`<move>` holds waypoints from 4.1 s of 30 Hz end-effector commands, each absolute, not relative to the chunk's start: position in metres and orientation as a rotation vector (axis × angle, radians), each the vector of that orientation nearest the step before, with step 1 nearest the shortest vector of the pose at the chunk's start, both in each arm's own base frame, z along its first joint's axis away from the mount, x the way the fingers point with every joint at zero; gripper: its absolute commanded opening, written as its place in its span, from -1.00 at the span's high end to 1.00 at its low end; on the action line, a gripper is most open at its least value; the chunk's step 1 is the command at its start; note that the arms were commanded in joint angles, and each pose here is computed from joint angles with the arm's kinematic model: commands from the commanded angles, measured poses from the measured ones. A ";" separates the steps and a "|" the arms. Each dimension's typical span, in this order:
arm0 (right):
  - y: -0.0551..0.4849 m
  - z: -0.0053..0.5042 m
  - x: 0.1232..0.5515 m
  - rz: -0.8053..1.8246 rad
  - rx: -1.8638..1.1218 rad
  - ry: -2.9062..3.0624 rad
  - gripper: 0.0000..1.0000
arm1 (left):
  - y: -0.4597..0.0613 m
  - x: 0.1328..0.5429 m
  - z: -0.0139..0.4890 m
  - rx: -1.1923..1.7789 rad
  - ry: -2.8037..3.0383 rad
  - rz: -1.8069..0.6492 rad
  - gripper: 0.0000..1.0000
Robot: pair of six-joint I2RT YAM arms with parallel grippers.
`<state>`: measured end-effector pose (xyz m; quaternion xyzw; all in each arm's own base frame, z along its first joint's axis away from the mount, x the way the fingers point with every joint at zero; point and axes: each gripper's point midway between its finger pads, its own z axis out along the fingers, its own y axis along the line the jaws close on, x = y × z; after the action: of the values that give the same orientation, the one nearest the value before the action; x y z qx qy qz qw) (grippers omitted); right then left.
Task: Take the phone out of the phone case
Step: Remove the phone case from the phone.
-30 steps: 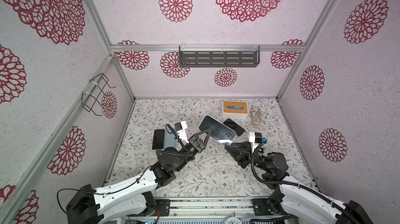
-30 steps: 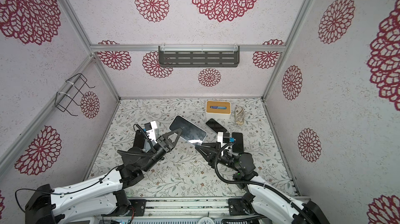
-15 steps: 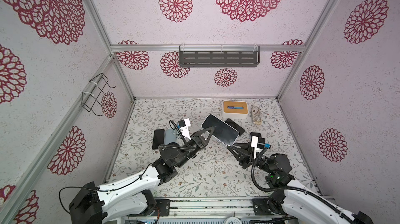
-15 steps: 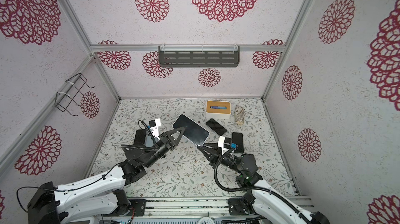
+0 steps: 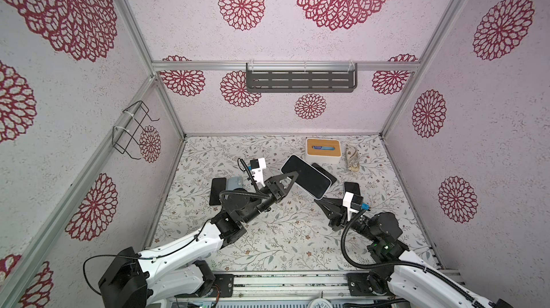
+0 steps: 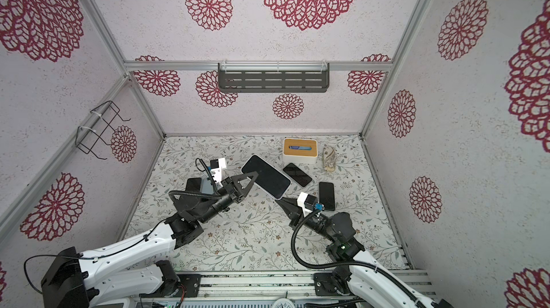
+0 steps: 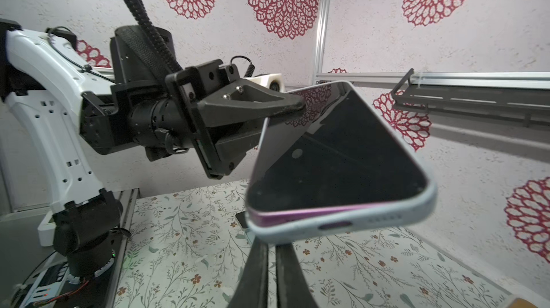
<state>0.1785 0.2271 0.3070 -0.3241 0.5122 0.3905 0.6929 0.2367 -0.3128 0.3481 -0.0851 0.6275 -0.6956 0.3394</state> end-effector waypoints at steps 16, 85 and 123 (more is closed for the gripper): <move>0.226 0.264 0.163 1.044 -0.699 1.340 -0.11 | -0.270 0.200 0.342 0.887 2.117 -1.199 1.00; 0.293 0.281 0.107 1.201 -1.190 1.183 -0.06 | -0.284 0.164 0.365 1.301 1.752 -1.201 1.00; 0.289 0.271 0.141 1.120 -1.100 1.259 0.29 | -0.285 0.155 0.374 1.312 1.702 -1.268 1.00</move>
<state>0.1331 0.2912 0.2619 -0.4738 0.5343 0.4730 0.5160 0.1681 -0.2839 0.3550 0.4836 0.6815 -0.4560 0.3060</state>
